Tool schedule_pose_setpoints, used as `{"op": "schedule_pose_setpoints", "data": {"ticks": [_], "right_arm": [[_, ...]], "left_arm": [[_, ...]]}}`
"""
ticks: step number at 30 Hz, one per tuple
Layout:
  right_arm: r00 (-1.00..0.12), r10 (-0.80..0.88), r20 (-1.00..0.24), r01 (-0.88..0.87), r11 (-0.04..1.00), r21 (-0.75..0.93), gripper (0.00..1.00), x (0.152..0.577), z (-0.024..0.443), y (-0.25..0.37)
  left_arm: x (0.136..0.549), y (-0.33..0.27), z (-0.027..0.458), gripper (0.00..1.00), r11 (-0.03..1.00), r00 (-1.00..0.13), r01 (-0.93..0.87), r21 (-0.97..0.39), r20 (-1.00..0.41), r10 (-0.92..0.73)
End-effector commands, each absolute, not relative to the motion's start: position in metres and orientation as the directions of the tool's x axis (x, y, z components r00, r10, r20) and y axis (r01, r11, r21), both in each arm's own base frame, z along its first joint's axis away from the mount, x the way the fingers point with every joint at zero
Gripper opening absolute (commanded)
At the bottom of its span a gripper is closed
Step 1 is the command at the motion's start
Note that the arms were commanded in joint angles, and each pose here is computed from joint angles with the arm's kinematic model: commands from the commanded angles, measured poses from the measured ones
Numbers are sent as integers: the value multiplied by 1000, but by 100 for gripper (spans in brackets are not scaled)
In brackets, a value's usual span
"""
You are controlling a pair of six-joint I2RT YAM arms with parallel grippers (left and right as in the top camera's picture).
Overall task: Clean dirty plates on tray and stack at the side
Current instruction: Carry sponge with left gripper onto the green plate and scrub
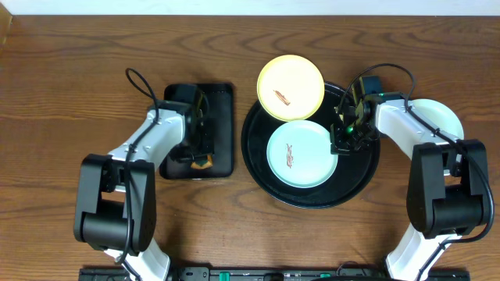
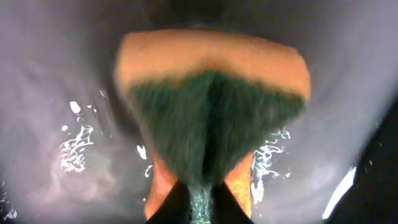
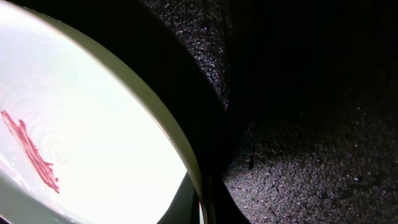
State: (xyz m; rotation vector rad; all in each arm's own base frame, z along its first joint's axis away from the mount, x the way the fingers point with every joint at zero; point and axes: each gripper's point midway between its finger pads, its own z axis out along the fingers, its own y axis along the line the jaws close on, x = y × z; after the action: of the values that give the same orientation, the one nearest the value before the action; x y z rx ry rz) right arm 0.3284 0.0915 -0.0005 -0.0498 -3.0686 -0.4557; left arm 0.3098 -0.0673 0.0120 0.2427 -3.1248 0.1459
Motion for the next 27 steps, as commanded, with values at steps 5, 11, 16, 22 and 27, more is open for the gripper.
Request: {"op": "schedule_pose_setpoints", "data": {"ticks": [5, 11, 16, 22, 27], "right_arm": [[-997, 26, 70, 38, 983, 181, 1, 323, -20, 78], [-997, 26, 70, 38, 983, 181, 1, 323, -20, 78], [-997, 26, 67, 38, 983, 181, 1, 323, -20, 78], [-998, 25, 64, 37, 983, 182, 1, 324, -20, 78], [-998, 26, 55, 35, 982, 184, 1, 326, -20, 79]], "left_arm": [[331, -59, 37, 40, 984, -985, -162, -76, -48, -166], [321, -60, 11, 32, 983, -986, -163, -81, -25, -165], [308, -72, -4, 8, 976, -986, -164, -146, 27, -162], [319, -75, 29, 8, 975, -987, -159, -153, 7, -160], [337, -116, 90, 7, 952, -993, -83, -293, -52, -102]]}}
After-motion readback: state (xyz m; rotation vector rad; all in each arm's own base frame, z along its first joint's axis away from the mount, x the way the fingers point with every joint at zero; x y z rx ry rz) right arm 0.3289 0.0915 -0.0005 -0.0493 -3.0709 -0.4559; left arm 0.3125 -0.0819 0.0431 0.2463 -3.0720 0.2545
